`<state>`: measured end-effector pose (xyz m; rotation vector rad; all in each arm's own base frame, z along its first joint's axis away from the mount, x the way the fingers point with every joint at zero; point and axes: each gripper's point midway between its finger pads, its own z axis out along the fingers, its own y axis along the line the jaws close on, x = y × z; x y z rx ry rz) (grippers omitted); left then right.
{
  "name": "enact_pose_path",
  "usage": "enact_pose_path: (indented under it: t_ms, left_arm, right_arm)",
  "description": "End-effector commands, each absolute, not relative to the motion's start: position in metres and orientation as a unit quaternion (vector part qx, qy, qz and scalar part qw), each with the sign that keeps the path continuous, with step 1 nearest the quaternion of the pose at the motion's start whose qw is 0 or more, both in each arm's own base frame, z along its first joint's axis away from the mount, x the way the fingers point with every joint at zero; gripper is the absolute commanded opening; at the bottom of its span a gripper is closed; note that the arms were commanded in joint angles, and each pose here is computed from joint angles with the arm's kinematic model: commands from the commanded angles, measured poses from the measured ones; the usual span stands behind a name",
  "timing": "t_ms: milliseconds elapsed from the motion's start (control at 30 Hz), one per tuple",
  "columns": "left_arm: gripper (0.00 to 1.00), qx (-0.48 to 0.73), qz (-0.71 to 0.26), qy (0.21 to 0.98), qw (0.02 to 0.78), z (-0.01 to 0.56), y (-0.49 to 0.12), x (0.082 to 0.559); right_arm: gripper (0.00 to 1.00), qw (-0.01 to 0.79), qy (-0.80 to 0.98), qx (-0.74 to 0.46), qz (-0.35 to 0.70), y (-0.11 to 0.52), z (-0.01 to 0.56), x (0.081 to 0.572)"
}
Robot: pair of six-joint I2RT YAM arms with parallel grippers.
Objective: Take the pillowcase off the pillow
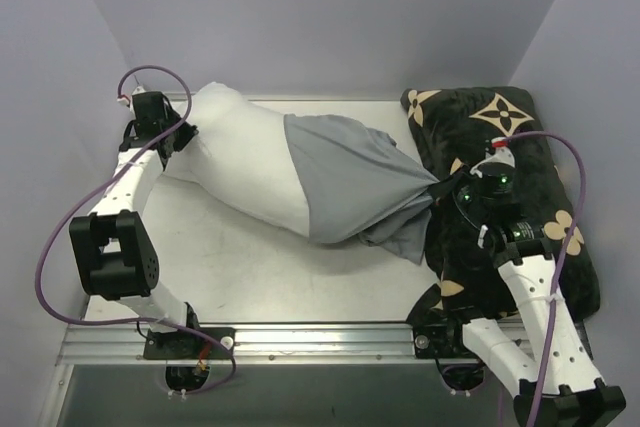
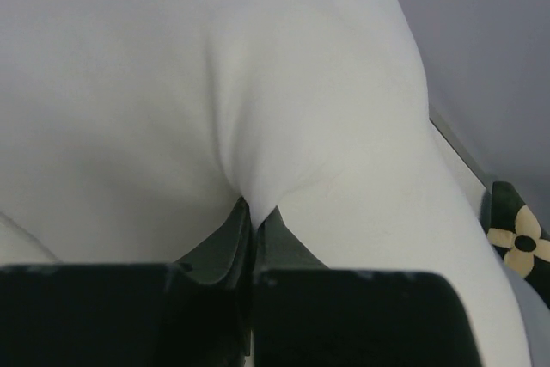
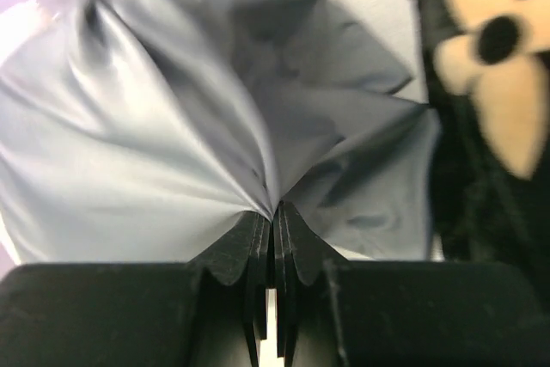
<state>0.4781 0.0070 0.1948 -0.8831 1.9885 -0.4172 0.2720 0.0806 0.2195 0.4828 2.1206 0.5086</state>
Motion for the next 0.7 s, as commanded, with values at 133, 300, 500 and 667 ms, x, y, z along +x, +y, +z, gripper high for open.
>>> enact_pose_path:
  t_ms: [133, 300, 500, 667]
  left_arm:
    - [0.0, -0.424, -0.035, 0.744, 0.516, 0.225, 0.117, 0.492]
    - [0.0, -0.416, -0.049, 0.748, 0.515, 0.23, 0.112, 0.499]
    - [0.0, -0.363, -0.09, 0.786, 0.493, 0.222, 0.08, 0.512]
    - [0.0, -0.348, -0.094, 0.803, 0.475, 0.214, 0.064, 0.508]
  right_arm:
    - [0.0, 0.473, 0.835, 0.23, 0.16, 0.042, 0.251, 0.261]
    - [0.0, 0.512, 0.809, 0.213, 0.196, 0.051, 0.308, 0.266]
    - [0.0, 0.538, 0.782, 0.161, 0.27, 0.083, 0.372, 0.279]
    - [0.0, 0.563, 0.782, 0.102, 0.248, 0.105, 0.404, 0.296]
